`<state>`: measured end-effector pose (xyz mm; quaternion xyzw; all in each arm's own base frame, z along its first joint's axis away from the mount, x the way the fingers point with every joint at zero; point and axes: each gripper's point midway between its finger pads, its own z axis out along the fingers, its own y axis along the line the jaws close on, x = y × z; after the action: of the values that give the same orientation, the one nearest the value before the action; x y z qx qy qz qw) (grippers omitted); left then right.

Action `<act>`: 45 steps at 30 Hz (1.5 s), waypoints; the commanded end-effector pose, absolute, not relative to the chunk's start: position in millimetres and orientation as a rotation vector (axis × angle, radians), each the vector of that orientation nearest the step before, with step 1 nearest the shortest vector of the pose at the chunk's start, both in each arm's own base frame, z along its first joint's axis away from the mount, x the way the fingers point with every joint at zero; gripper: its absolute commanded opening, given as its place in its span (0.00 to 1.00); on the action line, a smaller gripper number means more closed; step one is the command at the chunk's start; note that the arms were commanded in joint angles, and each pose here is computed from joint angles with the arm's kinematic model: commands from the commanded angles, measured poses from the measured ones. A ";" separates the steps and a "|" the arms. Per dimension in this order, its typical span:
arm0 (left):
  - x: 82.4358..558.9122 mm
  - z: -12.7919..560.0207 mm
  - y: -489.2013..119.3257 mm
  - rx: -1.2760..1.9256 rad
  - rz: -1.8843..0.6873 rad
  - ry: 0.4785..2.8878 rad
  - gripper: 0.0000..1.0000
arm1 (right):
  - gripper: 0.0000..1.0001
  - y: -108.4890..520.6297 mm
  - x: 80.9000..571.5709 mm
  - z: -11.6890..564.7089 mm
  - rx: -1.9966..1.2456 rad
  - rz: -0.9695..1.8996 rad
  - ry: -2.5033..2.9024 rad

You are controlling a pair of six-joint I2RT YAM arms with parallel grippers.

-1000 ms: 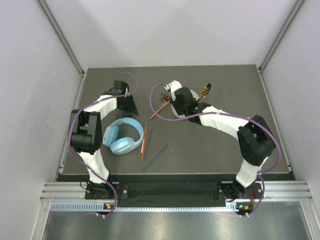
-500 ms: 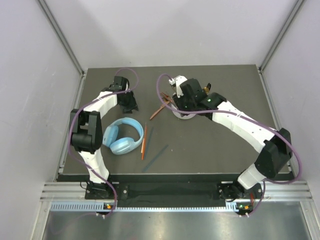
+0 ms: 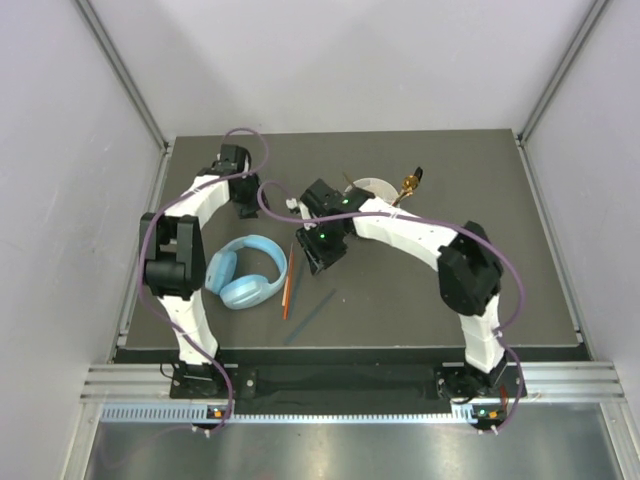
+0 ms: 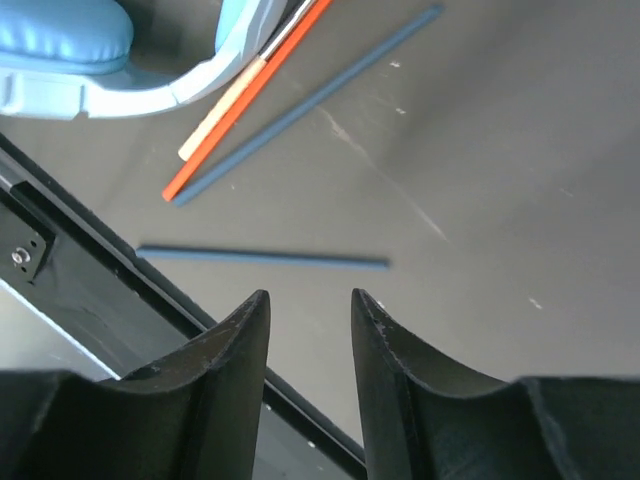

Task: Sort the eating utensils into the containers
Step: Pick up the chopstick from the center of the board.

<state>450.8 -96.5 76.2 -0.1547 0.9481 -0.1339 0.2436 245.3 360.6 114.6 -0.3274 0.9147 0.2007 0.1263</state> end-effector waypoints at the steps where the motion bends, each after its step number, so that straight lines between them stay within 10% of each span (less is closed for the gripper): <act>1: 450.8 81.7 -74.3 -0.476 -0.311 2.551 0.46 | 0.44 396.4 241.8 117.7 -0.962 0.710 2.672; 45: 423.6 66.5 -50.8 -0.549 -0.254 2.526 0.46 | 0.54 444.3 221.7 29.1 -0.828 0.513 2.916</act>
<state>412.4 -61.5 41.6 -0.1880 0.9517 -0.0922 0.2246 214.8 420.5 27.2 -0.2745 0.9499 0.1497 0.0044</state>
